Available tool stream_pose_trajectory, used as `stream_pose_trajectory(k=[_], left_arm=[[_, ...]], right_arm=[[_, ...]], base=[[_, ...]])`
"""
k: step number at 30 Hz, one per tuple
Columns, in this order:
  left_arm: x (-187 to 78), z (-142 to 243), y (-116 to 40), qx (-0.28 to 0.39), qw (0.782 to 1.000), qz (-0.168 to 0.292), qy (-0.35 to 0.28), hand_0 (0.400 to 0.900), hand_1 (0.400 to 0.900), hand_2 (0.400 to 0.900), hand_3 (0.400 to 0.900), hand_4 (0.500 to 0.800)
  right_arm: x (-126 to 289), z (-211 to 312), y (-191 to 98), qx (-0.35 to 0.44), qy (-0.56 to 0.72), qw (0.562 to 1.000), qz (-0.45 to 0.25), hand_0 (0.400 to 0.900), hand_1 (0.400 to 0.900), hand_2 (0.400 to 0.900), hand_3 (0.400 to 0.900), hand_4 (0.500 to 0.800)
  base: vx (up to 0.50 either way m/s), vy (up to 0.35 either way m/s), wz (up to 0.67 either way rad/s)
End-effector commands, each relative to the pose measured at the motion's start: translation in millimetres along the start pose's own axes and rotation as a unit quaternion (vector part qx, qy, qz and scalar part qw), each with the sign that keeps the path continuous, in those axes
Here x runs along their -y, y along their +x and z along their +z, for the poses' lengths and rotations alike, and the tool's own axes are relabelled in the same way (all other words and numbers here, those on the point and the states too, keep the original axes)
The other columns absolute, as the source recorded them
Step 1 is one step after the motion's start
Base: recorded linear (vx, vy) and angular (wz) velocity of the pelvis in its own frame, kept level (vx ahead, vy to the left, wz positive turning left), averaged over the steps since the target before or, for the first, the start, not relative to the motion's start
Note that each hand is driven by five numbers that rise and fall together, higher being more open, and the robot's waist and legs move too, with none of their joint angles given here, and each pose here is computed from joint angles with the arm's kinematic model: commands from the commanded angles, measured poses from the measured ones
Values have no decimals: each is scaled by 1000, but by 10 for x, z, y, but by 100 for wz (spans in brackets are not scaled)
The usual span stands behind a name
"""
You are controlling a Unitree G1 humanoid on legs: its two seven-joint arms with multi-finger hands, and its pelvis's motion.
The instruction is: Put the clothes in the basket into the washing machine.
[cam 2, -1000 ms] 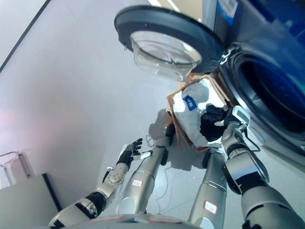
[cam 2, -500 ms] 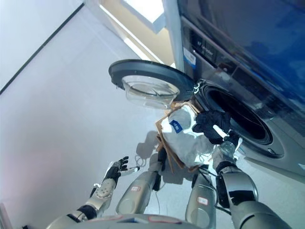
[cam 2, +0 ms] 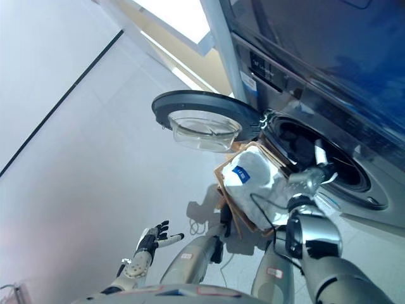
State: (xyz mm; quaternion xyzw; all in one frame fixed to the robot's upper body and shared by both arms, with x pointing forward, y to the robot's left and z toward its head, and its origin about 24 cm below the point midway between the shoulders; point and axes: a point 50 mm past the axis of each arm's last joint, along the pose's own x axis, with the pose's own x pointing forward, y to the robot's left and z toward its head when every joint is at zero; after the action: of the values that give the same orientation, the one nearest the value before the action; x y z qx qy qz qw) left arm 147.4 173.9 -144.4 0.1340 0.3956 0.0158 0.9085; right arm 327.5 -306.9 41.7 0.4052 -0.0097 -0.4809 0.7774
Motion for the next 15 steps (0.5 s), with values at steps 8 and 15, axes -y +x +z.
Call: stream_pose_trajectory(k=[8, 15], left_arm=[[-82, 21, 5, 19, 1000, 8, 14, 900, 900, 900, 900, 800], [6, 84, 6, 33, 999, -15, 11, 900, 900, 900, 900, 800]], right_arm=[[-1055, 1340, -76, 206, 38, 972, 103, 400, 400, 400, 400, 500], [-1237, 1454, -122, 211, -5, 969, 128, 900, 900, 900, 900, 800]], base=[[16, -5, 8], [14, -13, 12]])
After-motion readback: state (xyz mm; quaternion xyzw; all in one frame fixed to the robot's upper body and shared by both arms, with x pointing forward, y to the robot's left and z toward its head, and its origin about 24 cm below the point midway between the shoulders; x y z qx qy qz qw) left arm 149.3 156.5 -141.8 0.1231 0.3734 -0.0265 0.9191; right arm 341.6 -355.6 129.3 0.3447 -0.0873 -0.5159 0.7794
